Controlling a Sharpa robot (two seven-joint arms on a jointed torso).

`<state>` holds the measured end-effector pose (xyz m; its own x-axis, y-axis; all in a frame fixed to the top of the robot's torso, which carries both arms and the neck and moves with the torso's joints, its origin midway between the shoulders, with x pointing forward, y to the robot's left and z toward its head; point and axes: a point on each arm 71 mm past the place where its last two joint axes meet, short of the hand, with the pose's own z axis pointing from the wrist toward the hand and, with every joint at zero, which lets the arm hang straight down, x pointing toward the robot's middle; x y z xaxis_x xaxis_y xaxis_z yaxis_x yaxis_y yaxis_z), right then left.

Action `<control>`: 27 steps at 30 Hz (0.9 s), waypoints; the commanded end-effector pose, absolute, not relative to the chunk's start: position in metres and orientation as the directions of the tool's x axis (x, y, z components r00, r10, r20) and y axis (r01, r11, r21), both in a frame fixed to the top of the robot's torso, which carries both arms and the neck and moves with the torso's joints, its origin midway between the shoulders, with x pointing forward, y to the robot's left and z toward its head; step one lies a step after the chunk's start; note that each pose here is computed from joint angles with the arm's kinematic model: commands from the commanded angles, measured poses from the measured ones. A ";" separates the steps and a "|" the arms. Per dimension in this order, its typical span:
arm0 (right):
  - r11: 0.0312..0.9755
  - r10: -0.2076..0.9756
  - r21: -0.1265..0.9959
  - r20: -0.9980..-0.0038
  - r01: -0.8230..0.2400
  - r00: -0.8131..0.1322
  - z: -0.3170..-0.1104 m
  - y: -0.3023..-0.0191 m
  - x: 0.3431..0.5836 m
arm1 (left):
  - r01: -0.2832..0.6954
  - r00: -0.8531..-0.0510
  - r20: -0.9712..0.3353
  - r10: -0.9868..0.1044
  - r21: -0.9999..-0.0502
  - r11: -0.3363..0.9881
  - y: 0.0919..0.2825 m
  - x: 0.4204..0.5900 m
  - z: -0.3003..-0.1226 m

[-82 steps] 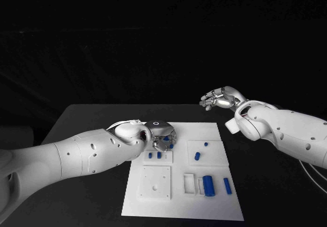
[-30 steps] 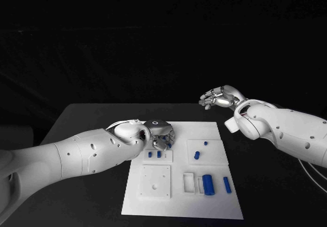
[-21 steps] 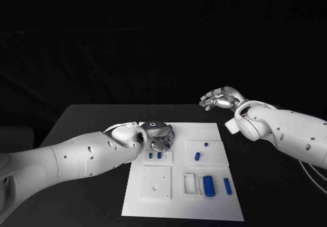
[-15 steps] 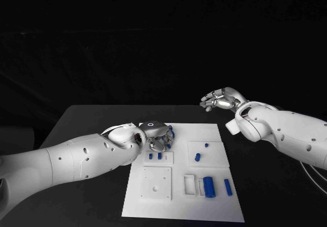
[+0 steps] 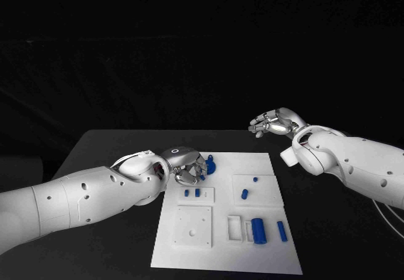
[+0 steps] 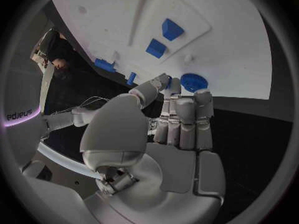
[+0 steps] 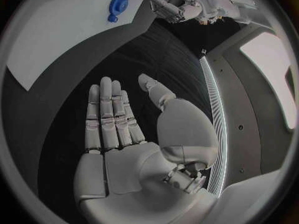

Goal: Assemble the parts on the task board

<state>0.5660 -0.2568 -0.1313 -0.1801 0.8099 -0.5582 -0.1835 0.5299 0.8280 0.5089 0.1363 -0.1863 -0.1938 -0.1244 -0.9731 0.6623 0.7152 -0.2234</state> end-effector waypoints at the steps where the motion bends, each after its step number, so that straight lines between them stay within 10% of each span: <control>1: 0.527 0.808 0.827 -0.559 -0.195 -0.186 -0.130 -0.256 0.566 | 0.647 -0.218 -0.968 -0.125 -0.239 0.724 0.139 0.507 -0.187; 27: 0.527 0.808 0.827 -0.559 -0.195 -0.187 -0.130 -0.256 0.566 | 0.595 -0.233 -0.969 -0.082 -0.208 0.777 0.167 0.516 -0.192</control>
